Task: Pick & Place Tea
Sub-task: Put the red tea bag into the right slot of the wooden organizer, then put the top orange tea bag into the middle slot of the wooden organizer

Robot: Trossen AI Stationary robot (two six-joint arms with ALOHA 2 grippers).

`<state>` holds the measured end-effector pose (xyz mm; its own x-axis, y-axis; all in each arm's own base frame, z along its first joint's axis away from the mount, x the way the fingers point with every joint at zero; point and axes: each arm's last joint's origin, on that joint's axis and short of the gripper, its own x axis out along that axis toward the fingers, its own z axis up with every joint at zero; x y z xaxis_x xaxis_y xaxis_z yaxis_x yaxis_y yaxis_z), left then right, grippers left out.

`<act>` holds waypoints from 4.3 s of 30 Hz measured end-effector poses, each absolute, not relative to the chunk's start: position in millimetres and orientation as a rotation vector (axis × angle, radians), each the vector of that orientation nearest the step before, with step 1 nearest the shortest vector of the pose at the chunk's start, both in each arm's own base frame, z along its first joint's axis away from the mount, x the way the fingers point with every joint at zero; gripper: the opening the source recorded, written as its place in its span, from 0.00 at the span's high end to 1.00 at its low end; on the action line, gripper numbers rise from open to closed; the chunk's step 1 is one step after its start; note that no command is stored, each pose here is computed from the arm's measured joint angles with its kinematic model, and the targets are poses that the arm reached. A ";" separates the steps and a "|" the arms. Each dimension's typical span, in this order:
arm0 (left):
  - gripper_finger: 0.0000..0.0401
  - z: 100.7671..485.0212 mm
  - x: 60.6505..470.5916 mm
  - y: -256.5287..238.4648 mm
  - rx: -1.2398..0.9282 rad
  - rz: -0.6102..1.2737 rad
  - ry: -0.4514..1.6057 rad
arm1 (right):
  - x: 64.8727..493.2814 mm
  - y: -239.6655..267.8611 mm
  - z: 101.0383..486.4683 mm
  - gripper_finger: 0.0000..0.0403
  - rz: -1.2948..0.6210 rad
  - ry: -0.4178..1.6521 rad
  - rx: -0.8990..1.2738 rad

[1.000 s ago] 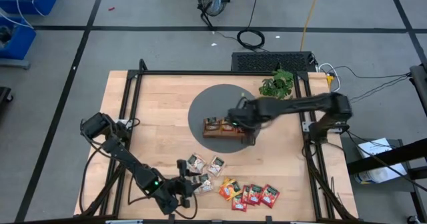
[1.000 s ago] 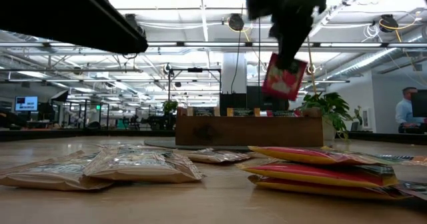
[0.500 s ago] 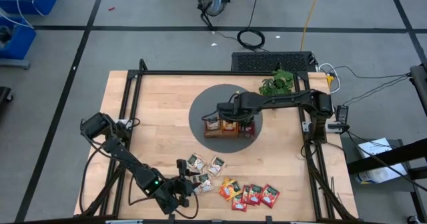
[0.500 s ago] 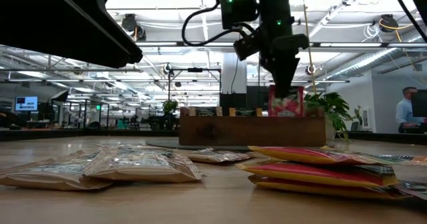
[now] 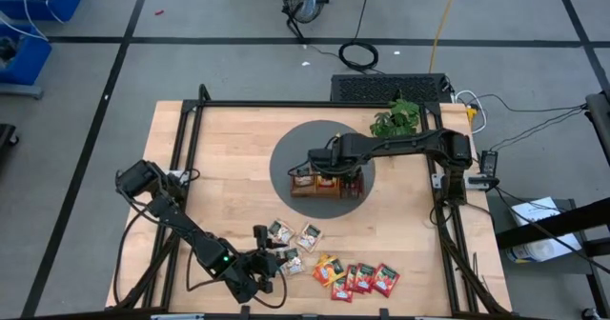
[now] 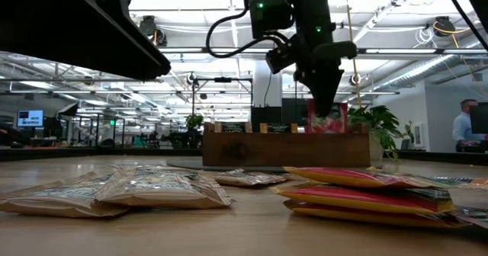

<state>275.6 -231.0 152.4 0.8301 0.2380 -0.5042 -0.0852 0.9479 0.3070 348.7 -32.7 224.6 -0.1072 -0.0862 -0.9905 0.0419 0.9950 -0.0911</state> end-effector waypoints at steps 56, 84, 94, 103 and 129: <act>0.53 153.2 278.3 -236.9 0.113 0.040 0.602 | 293.6 68.0 246.2 0.85 -0.106 1.252 -0.190; 0.53 141.1 358.7 -218.8 -0.111 -0.253 0.591 | 203.3 164.0 143.2 0.84 0.395 0.441 0.149; 0.53 149.4 369.1 -245.7 0.041 -0.381 0.651 | 218.7 148.8 137.2 0.73 0.332 0.519 0.477; 0.53 138.5 386.7 -245.0 0.084 -0.476 0.657 | 231.8 142.7 116.7 0.64 0.270 0.659 0.736; 0.53 123.0 407.4 -214.1 0.054 -0.448 0.702 | 250.4 140.8 93.5 0.64 0.193 0.903 0.879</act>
